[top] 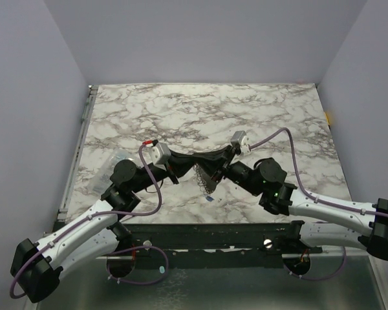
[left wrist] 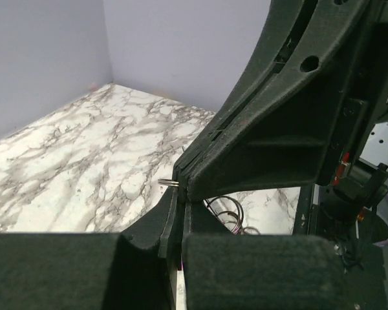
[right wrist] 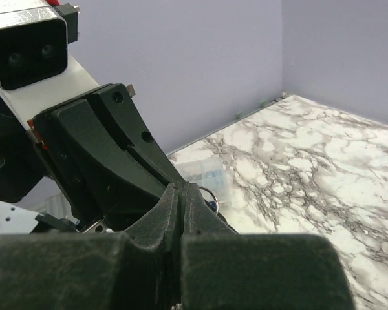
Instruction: Put the keys on the keyring
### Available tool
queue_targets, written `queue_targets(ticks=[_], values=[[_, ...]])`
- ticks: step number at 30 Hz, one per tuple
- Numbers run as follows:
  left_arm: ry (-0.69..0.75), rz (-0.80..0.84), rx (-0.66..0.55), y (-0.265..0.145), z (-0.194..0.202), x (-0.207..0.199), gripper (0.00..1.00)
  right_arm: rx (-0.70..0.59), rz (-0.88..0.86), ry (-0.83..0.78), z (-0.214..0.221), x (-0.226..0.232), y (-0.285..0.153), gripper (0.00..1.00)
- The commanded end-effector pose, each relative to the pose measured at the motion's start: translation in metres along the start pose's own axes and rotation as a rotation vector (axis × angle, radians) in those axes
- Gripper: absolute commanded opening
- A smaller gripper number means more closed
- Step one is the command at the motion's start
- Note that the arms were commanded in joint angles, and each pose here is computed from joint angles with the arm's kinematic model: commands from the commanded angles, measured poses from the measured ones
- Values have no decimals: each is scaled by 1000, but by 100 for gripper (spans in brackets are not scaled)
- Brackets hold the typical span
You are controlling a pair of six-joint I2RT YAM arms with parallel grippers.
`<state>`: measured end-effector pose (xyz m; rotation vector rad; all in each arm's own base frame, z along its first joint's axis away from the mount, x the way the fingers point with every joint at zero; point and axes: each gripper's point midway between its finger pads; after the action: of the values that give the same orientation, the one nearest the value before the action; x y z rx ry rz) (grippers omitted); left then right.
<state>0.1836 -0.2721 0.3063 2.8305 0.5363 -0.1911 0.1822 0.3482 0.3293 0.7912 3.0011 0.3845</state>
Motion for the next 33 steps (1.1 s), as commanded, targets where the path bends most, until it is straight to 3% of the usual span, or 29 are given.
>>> queue_targets(ticks=[1,10,26,33], values=[[-59,-6,-103,5,-32,-4,0,88,36,-75,34,-4,-6,1],[-48,10,-80,6,-28,0,0,157,3,-78,55,0,-26,1],[135,8,-60,-8,-12,4,0,167,56,-67,31,-8,-31,1],[227,28,-50,-13,-4,2,0,195,67,15,21,-5,-29,1]])
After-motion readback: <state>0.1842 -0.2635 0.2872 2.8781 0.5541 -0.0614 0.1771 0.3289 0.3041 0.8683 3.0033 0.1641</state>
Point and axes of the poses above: each gripper's point midway between its finger pads, its own y axis out along the fingers, its own x axis along the line the jaws close on, z = x × y, and after that the axes turned 8 degrees about -y, right-handed
